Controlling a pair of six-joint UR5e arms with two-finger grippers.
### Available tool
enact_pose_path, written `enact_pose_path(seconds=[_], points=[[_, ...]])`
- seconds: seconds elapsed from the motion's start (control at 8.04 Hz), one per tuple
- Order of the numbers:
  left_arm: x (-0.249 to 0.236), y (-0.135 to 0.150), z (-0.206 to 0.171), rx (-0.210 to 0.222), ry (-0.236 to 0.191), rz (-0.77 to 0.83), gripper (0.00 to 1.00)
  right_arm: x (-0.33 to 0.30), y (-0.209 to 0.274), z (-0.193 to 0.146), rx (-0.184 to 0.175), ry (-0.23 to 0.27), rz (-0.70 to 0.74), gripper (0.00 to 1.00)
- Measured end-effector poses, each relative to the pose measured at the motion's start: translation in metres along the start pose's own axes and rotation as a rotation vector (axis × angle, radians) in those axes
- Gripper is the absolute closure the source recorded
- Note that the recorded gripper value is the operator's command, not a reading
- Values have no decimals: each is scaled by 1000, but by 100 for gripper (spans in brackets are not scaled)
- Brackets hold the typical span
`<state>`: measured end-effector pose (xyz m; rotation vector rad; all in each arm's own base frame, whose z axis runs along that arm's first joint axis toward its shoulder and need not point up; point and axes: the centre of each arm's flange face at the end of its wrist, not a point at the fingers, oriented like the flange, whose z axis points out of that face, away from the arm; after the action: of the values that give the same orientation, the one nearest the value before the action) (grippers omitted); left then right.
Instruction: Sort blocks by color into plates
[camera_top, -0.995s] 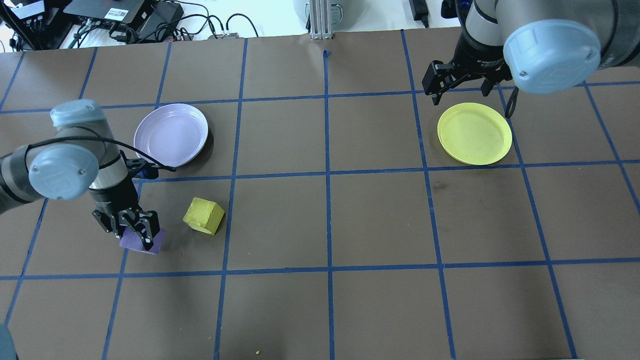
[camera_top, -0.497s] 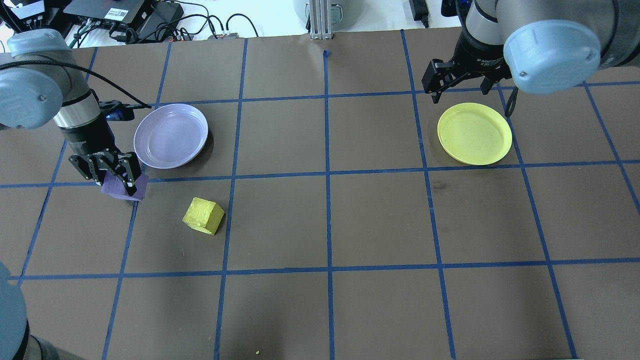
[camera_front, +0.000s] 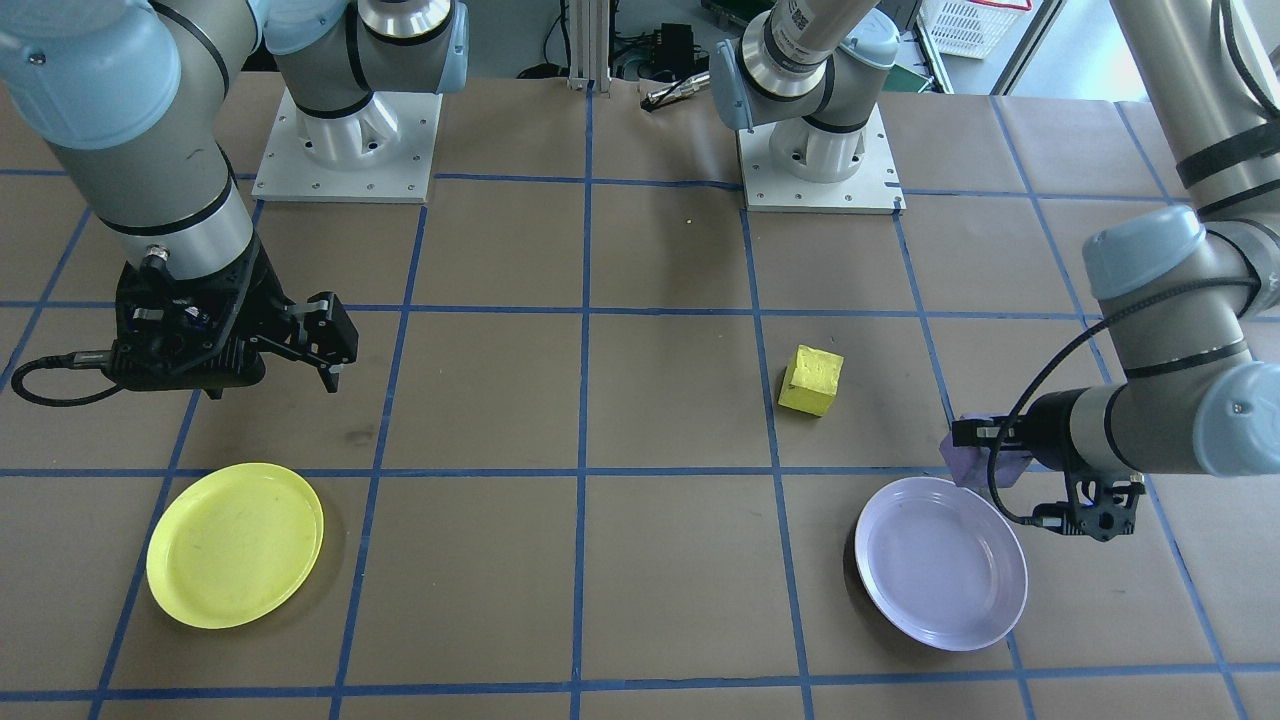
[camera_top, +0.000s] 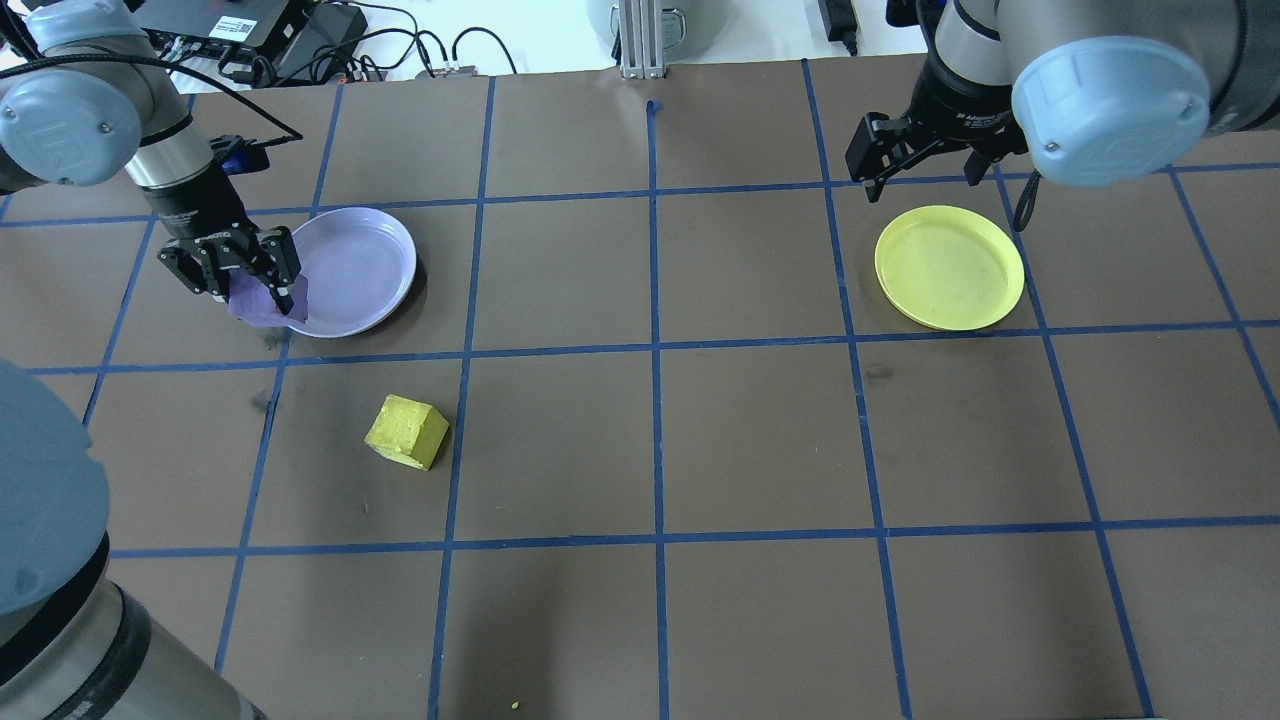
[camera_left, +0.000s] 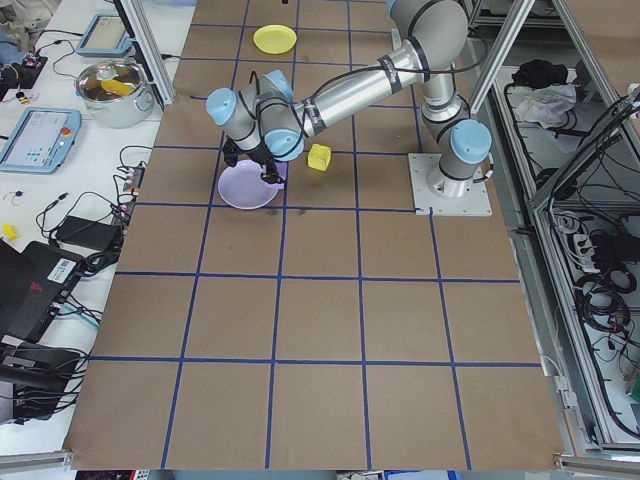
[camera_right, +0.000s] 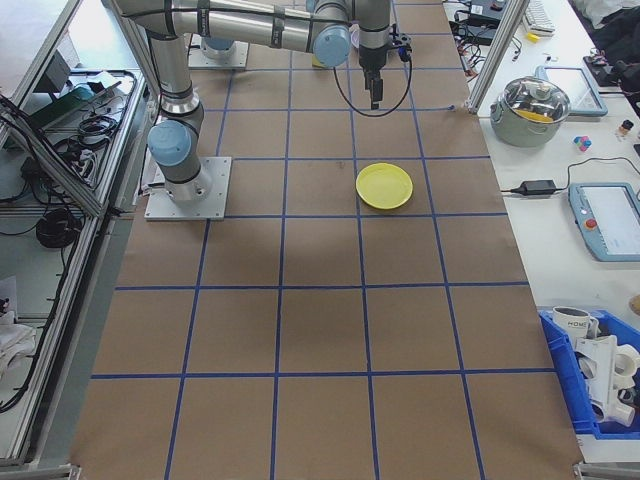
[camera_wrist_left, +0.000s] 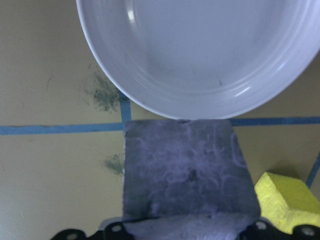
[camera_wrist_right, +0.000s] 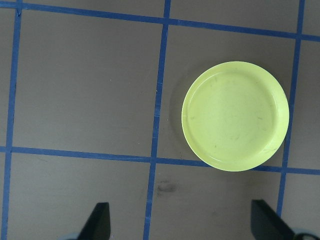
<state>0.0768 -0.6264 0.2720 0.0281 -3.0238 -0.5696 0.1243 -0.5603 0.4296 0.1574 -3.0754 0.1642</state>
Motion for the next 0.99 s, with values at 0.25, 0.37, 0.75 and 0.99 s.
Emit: enact_pose_path(seconds=[0.25, 0.37, 0.75, 0.99], points=[[10, -31, 0, 58, -29, -22, 100, -1, 4, -8, 7, -1, 3, 0], [16, -41, 4, 81, -40, -24, 100, -2, 6, -10, 5, -1, 3, 0], [19, -56, 16, 89, -47, -24, 44, -2, 5, -8, 10, 0, -10, 0], [18, -63, 25, 89, -49, -23, 0, -2, 5, -8, 3, -2, -7, 0]])
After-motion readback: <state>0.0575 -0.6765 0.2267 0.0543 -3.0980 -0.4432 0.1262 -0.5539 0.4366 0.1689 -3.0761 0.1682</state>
